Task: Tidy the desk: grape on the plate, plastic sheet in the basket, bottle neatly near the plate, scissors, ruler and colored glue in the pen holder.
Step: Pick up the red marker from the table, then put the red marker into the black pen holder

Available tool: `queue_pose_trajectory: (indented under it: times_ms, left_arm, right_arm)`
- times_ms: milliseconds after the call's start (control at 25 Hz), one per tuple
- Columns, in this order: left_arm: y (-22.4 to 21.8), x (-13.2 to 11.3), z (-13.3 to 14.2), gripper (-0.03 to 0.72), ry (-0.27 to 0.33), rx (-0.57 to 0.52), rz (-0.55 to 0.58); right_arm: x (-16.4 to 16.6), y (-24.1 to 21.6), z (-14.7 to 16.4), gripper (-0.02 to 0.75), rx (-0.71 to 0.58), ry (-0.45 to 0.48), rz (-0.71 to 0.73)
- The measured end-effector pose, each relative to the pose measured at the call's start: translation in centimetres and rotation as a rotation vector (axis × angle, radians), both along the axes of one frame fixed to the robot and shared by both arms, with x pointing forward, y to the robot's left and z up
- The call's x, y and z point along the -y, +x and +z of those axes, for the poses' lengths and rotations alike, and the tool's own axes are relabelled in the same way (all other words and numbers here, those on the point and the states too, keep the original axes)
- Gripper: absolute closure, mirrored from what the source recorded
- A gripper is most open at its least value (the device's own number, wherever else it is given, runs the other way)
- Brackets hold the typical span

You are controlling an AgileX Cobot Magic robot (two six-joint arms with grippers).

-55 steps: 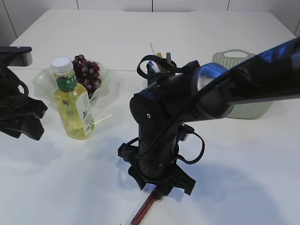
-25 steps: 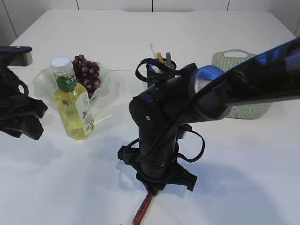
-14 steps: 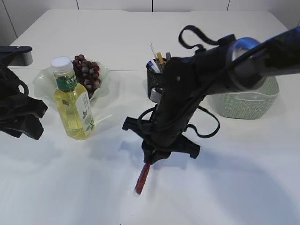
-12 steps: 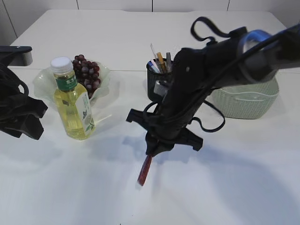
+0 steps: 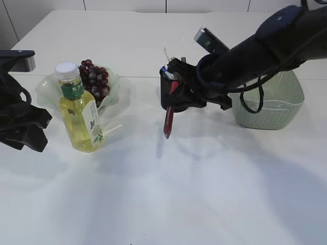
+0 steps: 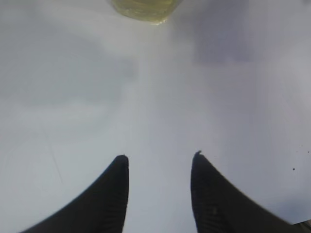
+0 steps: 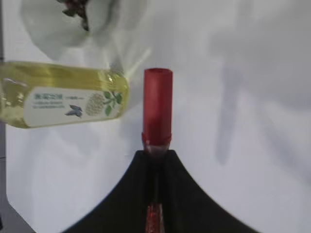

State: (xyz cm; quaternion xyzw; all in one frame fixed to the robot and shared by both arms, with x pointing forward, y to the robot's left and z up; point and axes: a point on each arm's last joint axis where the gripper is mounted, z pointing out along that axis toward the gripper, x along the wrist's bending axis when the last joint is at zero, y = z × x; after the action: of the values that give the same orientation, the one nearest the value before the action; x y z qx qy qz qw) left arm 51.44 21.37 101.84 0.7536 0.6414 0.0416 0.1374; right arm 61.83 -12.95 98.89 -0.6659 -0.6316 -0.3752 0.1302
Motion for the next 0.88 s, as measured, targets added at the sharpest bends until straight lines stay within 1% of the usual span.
queue_pose_trajectory:
  times_ms: [160,280,400,480,560,800,880]
  left_arm:
    - [0.0,0.0,0.0,0.38,0.0,0.0,0.0]
    - [0.0,0.0,0.0,0.38,-0.004,-0.001,0.002]
    - [0.0,0.1,0.0,0.38,-0.01,-0.003,0.004]
    - [0.0,0.1,0.0,0.38,-0.015,-0.004,0.007]
    - [0.0,0.1,0.0,0.38,-0.016,-0.005,0.007]
    - [0.0,0.1,0.0,0.38,-0.017,-0.005,0.007]
    - [0.0,0.1,0.0,0.38,-0.017,-0.005,0.007]
  right_arm:
    - [1.2,1.3,1.1,0.678,0.185,0.075,0.042]
    - [1.9,2.1,1.9,0.678,0.325,0.109,0.057]
    - [2.5,2.9,2.8,0.678,0.472,0.123,0.055]
    - [2.9,3.4,3.3,0.678,0.584,0.106,0.058]
    - [3.0,3.7,3.7,0.678,0.68,0.067,0.07]
    - [3.2,5.6,5.3,0.678,0.935,-0.123,0.147]
    - [3.1,6.6,5.5,0.678,0.993,-0.173,0.167]
